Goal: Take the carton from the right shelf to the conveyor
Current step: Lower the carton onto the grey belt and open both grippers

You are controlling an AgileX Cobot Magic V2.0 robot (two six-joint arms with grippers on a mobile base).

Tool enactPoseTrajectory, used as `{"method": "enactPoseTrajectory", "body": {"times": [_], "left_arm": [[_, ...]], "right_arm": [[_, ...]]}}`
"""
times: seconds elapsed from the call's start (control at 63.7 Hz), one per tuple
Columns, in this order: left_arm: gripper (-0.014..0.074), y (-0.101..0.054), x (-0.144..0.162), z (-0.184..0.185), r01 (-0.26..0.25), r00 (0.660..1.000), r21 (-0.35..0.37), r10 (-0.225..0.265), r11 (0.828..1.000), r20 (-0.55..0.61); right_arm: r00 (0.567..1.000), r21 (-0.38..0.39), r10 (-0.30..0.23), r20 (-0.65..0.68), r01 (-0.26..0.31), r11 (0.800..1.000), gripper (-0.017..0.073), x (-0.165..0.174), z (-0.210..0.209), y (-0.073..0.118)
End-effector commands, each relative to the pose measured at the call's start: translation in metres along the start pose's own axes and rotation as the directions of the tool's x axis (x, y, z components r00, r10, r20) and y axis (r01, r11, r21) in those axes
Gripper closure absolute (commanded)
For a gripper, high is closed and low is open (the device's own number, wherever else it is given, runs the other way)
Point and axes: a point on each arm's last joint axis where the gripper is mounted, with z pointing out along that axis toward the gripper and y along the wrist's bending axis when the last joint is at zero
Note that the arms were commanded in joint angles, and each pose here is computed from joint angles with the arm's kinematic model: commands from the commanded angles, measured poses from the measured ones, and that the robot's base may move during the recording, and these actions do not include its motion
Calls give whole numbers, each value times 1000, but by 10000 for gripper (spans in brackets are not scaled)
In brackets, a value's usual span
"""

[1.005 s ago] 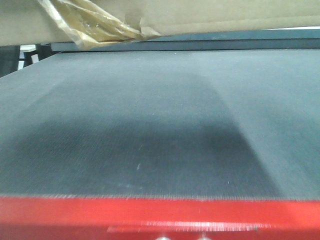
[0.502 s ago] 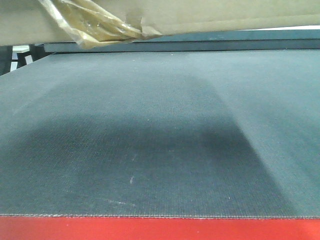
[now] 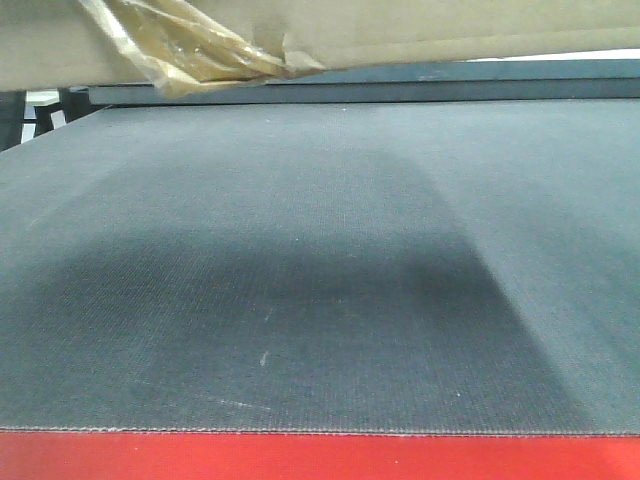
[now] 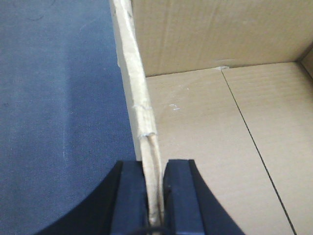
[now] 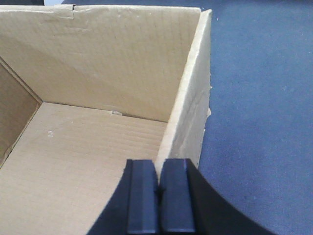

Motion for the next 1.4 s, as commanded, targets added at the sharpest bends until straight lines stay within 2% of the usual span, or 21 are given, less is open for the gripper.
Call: {"method": "enactPoseTrajectory", "body": {"times": [0.0, 0.283, 0.44, 0.675, 0.754, 0.973, 1.052, 1.099, 1.162, 1.209, 1.225, 1.256, 1.287, 1.35, 1.382], "left_arm": [[610, 1, -2, -6, -15, 999, -7, 15, 1000, 33], [610, 0, -4, -6, -13, 998, 8, 13, 1000, 63], [610, 1, -3, 15, -16, 998, -4, 16, 1000, 65], [610, 3, 20, 79, -40, 999, -22, 40, 999, 24], [610, 4, 28, 99, -68, 998, -38, 68, 997, 9], [610, 2, 38, 137, -91, 994, -45, 89, 995, -57], [598, 1, 40, 143, -92, 993, -45, 89, 995, -74], [559, 1, 41, 146, -93, 993, -46, 89, 995, -82], [466, 1, 41, 146, -93, 992, -47, 89, 995, -84], [367, 1, 41, 146, -92, 993, -46, 88, 995, -85], [330, 1, 41, 146, -92, 993, -46, 88, 995, -85], [225, 1, 41, 146, -92, 993, -46, 88, 995, -85], [159, 1, 41, 146, -92, 992, -47, 88, 995, -87], [-34, 1, 39, 142, -90, 993, -47, 86, 995, -80], [-27, 1, 39, 141, -87, 993, -46, 84, 995, -79]], "right_arm": [[998, 39, -29, 64, 26, 999, 627, -6, -5, -4], [997, 38, -29, 73, 26, 999, 627, -6, -5, -4], [999, 74, -38, 7, 37, 997, 627, -3, 10, -9], [990, 94, -21, -137, 34, 995, 627, 4, 78, -19], [981, 100, -13, -192, 32, 994, 627, 10, 104, -23], [954, 131, -6, -300, 48, 990, 626, 25, 156, -33], [950, 133, -4, -314, 48, 990, 570, 27, 162, -34], [950, 134, -5, -313, 49, 990, 492, 27, 162, -35], [952, 136, -7, -307, 51, 989, 343, 27, 162, -35], [952, 139, -10, -304, 55, 989, 188, 26, 161, -35], [953, 139, -10, -302, 55, 989, 165, 26, 160, -35], [954, 139, -11, -300, 55, 989, 77, 25, 159, -35], [955, 142, -14, -296, 58, 988, -19, 25, 157, -35], [958, 151, -21, -286, 67, 986, -8, 23, 151, -35], [961, 155, -26, -276, 71, 985, 0, 21, 147, -35]]}}
